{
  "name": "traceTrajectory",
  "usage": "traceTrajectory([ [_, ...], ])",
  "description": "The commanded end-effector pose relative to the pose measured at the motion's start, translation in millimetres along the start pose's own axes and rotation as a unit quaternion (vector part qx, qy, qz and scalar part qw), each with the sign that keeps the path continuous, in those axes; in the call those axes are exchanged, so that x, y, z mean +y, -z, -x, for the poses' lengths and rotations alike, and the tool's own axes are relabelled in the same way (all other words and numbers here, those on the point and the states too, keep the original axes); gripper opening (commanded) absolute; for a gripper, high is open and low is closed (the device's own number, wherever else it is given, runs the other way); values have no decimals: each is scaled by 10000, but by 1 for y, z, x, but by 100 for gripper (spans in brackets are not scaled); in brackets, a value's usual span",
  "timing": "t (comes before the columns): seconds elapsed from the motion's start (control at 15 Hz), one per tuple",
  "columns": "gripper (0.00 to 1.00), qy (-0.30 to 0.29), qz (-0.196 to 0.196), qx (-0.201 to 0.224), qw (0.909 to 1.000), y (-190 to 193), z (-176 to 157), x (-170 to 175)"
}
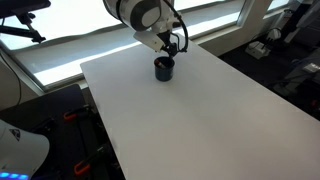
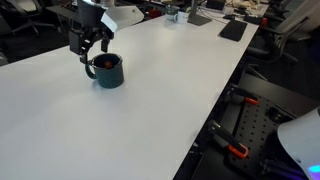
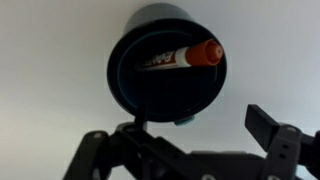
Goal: Take the marker out of the cup
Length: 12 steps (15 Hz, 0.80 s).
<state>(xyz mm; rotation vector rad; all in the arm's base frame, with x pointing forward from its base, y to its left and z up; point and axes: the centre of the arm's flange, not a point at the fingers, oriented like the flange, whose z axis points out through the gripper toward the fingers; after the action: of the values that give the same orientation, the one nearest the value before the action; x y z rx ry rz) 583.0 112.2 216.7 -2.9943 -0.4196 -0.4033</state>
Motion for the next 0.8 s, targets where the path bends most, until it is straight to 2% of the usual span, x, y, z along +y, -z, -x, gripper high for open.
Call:
traceTrajectory([
  [0.0, 100, 253, -493, -529, 9971, 25, 2, -11],
  [0.07, 100, 90, -253, -324, 9991, 3, 3, -10],
  [0.73, 100, 38, -242, -489, 9985, -4, 4, -5],
])
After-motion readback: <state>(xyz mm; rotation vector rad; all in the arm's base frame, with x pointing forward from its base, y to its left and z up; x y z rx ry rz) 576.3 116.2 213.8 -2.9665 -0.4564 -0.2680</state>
